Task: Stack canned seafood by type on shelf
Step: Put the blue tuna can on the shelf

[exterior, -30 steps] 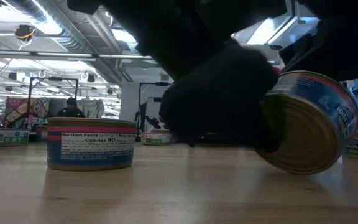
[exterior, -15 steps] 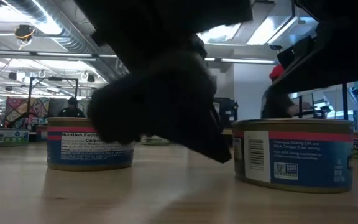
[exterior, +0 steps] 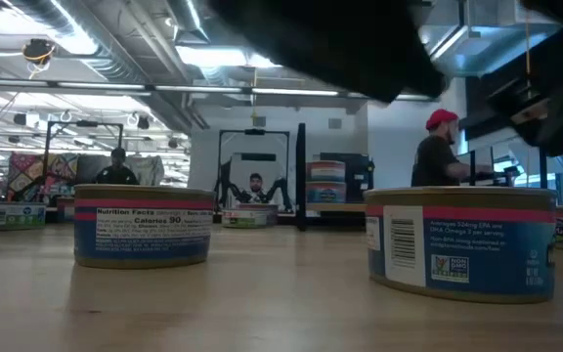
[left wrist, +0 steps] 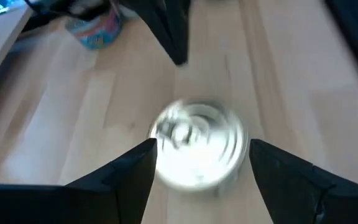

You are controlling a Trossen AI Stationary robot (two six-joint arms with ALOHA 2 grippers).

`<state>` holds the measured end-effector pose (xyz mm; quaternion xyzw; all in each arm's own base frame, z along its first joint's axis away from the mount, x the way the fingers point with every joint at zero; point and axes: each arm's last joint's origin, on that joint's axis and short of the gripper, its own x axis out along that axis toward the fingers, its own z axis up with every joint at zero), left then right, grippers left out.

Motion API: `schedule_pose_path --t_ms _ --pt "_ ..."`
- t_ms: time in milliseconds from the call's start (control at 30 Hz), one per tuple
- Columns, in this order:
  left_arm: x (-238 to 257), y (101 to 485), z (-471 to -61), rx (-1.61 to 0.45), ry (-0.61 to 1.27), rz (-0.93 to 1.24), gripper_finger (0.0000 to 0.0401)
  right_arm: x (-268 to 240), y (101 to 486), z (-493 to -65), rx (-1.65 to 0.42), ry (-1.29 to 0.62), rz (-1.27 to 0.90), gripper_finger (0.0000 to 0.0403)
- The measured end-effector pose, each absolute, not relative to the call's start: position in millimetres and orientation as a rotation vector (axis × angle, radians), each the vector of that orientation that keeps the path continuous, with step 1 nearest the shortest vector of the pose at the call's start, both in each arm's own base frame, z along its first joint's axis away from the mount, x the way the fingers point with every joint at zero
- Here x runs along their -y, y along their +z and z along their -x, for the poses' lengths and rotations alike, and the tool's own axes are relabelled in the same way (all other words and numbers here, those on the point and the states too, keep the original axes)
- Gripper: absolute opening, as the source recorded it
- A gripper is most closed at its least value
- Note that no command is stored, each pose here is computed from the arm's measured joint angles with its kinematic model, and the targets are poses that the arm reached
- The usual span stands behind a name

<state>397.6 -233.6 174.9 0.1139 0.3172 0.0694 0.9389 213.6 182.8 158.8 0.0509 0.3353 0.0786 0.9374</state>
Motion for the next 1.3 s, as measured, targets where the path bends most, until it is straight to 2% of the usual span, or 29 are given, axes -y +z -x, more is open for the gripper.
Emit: schedule_pose_path --t_ms 100,167,500,633,833,967,1100,1300 --pt "227.5 171.1 -404.3 -0.646 0.145 -0.198 0.0241 -191.4 153.0 -206.9 -0.672 0.115 -0.106 0.0010" --pt "223.2 166.1 -407.1 -0.661 0.154 -0.190 0.0220 -196.0 148.6 -204.7 -0.660 0.085 -0.118 0.0010" --pt "210.9 136.2 -403.5 -0.682 0.129 -0.159 0.0049 -203.0 131.3 -206.8 -0.639 0.021 -0.137 0.0012" --pt "208.4 127.3 -398.6 -0.621 0.122 -0.123 0.0009 -203.3 131.6 -207.1 -0.634 0.023 -0.141 0.0048" --pt "202.0 117.6 -393.6 -0.598 0.130 -0.091 0.0008 -204.2 131.2 -206.8 -0.655 0.052 -0.149 0.0145" --pt "203.0 109.5 -384.5 -0.589 0.136 -0.069 0.0003 -204.7 131.0 -206.5 -0.666 0.069 -0.154 0.0193" --pt "204.3 106.0 -381.0 -0.588 0.133 -0.069 0.0004 -205.6 132.0 -207.3 -0.654 0.095 -0.112 0.0216" --pt "204.2 104.0 -380.2 -0.600 0.124 -0.095 0.0002 -209.4 138.6 -211.5 -0.604 0.124 -0.029 0.0220"
